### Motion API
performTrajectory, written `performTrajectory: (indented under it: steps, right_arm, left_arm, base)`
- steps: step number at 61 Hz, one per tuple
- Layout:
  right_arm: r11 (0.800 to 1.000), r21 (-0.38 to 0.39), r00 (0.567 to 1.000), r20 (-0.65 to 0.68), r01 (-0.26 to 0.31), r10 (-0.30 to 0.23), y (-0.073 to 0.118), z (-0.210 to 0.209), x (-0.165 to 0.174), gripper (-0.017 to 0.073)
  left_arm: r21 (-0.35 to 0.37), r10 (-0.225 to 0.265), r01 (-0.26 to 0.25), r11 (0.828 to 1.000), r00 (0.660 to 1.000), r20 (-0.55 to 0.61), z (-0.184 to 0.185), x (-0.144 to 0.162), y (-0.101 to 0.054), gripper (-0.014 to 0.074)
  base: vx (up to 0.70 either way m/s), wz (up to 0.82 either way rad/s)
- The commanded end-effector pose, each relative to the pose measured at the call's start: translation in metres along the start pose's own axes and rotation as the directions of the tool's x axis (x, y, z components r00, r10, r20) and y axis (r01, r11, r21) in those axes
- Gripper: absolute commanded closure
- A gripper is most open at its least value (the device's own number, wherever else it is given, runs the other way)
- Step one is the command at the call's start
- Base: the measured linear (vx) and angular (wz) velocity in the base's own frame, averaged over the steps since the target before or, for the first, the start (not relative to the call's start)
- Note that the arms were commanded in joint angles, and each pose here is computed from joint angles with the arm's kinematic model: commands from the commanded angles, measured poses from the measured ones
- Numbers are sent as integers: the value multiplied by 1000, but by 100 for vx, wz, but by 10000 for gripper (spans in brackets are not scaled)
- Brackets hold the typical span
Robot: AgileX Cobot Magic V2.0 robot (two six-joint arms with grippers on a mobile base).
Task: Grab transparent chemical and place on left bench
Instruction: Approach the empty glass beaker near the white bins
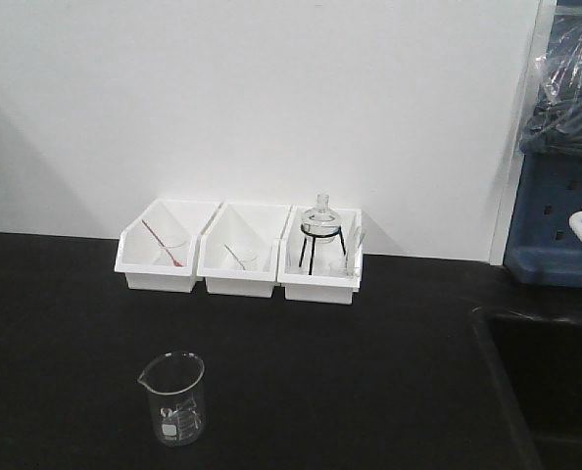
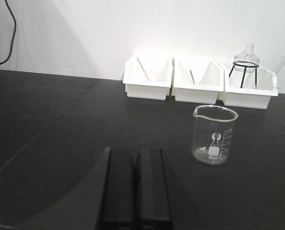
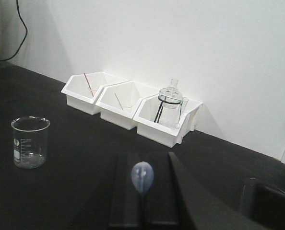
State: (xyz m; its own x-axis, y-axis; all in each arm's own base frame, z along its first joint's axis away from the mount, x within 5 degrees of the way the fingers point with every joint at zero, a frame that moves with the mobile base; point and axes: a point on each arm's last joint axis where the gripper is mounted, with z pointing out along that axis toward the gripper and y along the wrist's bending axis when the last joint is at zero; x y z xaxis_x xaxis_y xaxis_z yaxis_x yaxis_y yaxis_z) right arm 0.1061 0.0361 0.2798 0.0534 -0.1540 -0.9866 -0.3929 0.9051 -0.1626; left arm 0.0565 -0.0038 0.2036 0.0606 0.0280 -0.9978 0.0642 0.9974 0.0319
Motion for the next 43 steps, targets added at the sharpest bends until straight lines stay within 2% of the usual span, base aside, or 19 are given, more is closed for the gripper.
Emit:
performTrajectory:
  steps: [1,31,37,43]
  right_arm:
    - [1000,0,999,40,-10,10,-2,0,-11,564]
    - [1000,-11,999,36,-13,13,-1,2,-10,564]
    - [998,-65,1000,12,14,-13,1,9,-8,562]
    - [987,-162,1000,14,14,-12,1,25,-16,562]
  left_arm:
    - [-2,-9,9,1000,997,81,-1,-3,0,597]
    - [-2,-9,9,1000,997,81,-1,-3,0,597]
    - [-2,-9,9,1000,997,81,-1,-3,0,597]
    - [-2,-9,9,1000,997,81,-1,-3,0,597]
  base:
    - [16,-5]
    - [11,-4]
    - [6,-2]
    - [5,-3]
